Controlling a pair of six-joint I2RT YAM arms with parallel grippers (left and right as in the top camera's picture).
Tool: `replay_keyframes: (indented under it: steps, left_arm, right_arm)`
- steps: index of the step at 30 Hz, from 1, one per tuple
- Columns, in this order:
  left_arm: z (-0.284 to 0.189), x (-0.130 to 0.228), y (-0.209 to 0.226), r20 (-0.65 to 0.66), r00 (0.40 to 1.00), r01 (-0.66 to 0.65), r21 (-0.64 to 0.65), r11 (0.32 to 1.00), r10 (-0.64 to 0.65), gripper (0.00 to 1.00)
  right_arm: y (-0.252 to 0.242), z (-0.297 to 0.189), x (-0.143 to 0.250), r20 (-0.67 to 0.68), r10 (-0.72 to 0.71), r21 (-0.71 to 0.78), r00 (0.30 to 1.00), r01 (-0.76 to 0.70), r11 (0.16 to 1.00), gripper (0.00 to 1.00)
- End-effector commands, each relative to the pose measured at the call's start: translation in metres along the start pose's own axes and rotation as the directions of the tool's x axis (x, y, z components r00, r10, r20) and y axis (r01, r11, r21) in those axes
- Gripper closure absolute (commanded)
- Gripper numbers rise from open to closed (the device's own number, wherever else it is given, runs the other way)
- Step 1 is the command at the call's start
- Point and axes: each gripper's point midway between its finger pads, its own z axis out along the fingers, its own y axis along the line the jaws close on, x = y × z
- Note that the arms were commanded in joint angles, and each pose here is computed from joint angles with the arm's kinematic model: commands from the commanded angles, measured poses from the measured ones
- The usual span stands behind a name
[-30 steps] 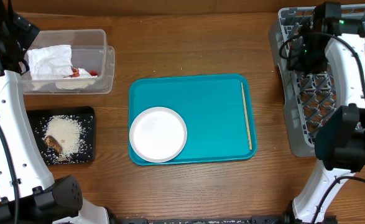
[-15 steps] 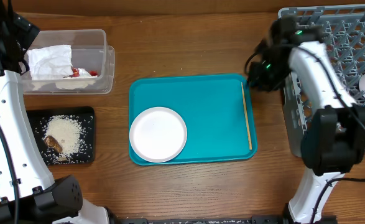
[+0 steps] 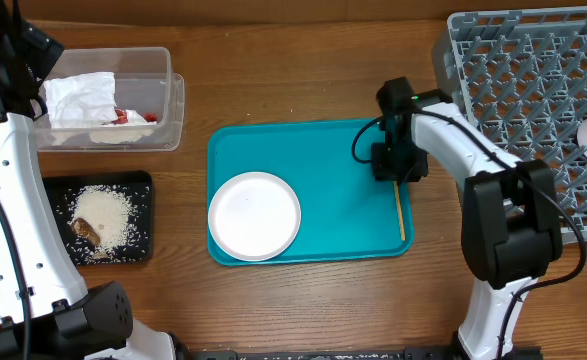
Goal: Sort waste into correct bins and load items into the dishwasher
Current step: 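Return the right gripper to the tray and grasp the remaining chopstick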
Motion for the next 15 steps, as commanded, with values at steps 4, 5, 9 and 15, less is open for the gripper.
replay_keyframes:
  steps: [4,5,9,15]
  left_arm:
    - [0.001,-0.002,0.001,0.01,1.0,0.005,-0.014,1.0,-0.005,0.0]
    - [0.001,-0.002,0.001,0.01,1.0,0.005,-0.014,1.0,-0.005,0.0]
    - [0.001,-0.002,0.001,0.01,1.0,0.005,-0.014,1.0,-0.005,0.0]
    - [0.001,-0.002,0.001,0.01,1.0,0.005,-0.014,1.0,-0.005,0.0]
  right_arm:
    - [-0.013,0.001,-0.005,0.068,0.018,0.09,0.998,-0.024,0.996,0.56]
    - [-0.013,0.004,-0.003,0.066,0.018,0.09,0.998,-0.024,0.996,0.56]
    - [-0.01,0.012,0.002,0.054,0.037,0.064,0.998,-0.041,0.997,0.65]
    - [-0.001,0.01,0.0,0.06,0.055,0.031,0.997,-0.057,0.998,0.96]
